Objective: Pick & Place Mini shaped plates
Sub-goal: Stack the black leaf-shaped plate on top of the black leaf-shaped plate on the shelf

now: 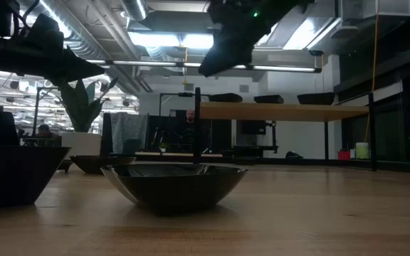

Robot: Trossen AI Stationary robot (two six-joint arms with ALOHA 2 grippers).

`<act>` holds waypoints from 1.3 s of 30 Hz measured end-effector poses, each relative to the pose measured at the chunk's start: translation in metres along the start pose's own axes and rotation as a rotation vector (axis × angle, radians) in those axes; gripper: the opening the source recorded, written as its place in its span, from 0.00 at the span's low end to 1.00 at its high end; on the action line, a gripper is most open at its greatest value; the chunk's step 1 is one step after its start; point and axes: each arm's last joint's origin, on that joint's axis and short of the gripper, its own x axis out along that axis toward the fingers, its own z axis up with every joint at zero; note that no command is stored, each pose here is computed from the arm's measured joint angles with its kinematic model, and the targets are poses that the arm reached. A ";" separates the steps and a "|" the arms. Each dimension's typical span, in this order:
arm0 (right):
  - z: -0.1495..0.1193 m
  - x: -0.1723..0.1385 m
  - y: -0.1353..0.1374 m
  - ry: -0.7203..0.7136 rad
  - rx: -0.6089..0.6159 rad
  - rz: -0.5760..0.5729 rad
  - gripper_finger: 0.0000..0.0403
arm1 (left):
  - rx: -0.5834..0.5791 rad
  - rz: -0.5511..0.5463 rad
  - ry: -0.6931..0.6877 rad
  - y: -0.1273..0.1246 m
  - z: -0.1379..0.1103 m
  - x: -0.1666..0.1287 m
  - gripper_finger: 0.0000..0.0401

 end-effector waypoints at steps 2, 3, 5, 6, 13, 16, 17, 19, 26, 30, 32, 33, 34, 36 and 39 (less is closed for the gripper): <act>0.000 -0.003 0.016 -0.009 -0.105 0.040 0.40 | 0.000 0.000 0.000 0.000 0.000 0.000 0.01; 0.000 -0.004 0.024 -0.016 -0.145 0.070 0.40 | 0.000 0.000 0.000 0.000 0.000 0.000 0.01; -0.003 -0.004 0.040 -0.015 -0.216 0.146 0.40 | 0.000 0.000 0.000 0.000 0.000 0.000 0.01; -0.004 -0.003 0.048 -0.015 -0.244 0.187 0.40 | 0.000 0.000 0.000 0.000 0.000 0.000 0.01; -0.015 0.002 0.082 0.006 -0.324 0.329 0.40 | 0.000 0.000 0.000 0.000 0.000 0.000 0.01; -0.020 0.009 0.089 0.016 -0.332 0.351 0.40 | 0.000 0.000 0.000 0.000 0.000 0.000 0.01; -0.022 0.011 0.092 0.020 -0.348 0.370 0.40 | 0.000 0.000 0.000 0.000 0.000 0.000 0.01; -0.027 0.017 0.097 0.028 -0.401 0.441 0.40 | 0.000 0.000 0.000 0.000 0.000 0.000 0.01; -0.048 0.028 0.129 0.009 -0.661 0.709 0.40 | 0.000 0.000 0.000 0.000 0.000 0.000 0.01; -0.055 0.025 0.145 -0.025 -0.807 0.729 0.40 | 0.000 0.000 0.000 0.000 0.000 0.000 0.01; -0.056 0.022 0.150 -0.043 -0.882 0.698 0.40 | 0.000 0.000 0.000 0.000 0.000 0.000 0.01; -0.057 0.021 0.153 -0.047 -0.923 0.676 0.40 | 0.000 0.000 0.000 0.000 0.000 0.000 0.01; -0.058 0.020 0.156 -0.053 -0.963 0.658 0.40 | 0.000 0.000 0.000 0.000 0.000 0.000 0.01; -0.059 0.017 0.161 -0.064 -1.035 0.628 0.40 | 0.000 0.000 0.000 0.000 0.000 0.000 0.01; -0.060 0.015 0.164 -0.075 -1.099 0.604 0.40 | 0.000 0.000 0.000 0.000 0.000 0.000 0.01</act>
